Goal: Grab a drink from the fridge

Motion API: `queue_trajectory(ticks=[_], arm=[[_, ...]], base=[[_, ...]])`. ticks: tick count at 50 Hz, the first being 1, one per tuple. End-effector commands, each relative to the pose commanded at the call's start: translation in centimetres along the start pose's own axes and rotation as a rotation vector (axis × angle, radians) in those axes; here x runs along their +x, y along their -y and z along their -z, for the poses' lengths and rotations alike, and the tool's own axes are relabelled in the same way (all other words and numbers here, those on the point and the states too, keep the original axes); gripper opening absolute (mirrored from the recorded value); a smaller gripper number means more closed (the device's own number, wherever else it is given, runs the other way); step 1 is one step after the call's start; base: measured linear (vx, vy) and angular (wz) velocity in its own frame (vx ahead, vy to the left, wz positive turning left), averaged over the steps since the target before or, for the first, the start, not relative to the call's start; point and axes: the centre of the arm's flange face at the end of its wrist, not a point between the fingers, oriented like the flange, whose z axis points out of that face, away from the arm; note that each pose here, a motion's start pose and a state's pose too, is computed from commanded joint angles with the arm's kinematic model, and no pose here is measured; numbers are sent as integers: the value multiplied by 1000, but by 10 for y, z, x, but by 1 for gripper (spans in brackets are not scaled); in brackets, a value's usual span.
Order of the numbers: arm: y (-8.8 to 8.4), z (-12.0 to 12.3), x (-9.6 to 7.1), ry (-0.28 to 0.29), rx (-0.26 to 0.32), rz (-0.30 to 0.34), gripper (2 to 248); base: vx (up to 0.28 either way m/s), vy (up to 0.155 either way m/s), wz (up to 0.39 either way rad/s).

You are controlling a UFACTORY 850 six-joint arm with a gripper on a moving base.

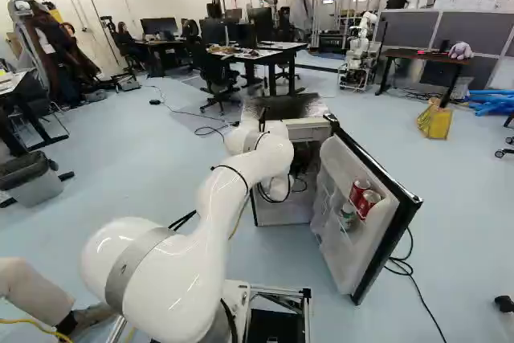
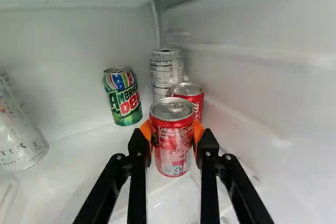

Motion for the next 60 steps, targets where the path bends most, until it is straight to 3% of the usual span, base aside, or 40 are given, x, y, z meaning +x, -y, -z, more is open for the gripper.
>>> queue_trajectory(ticks=[47,60], arm=[[0,45,16,102,3,10,95],[0,61,34,129,4,12,95]], base=[[0,0,0],[0,0,0]])
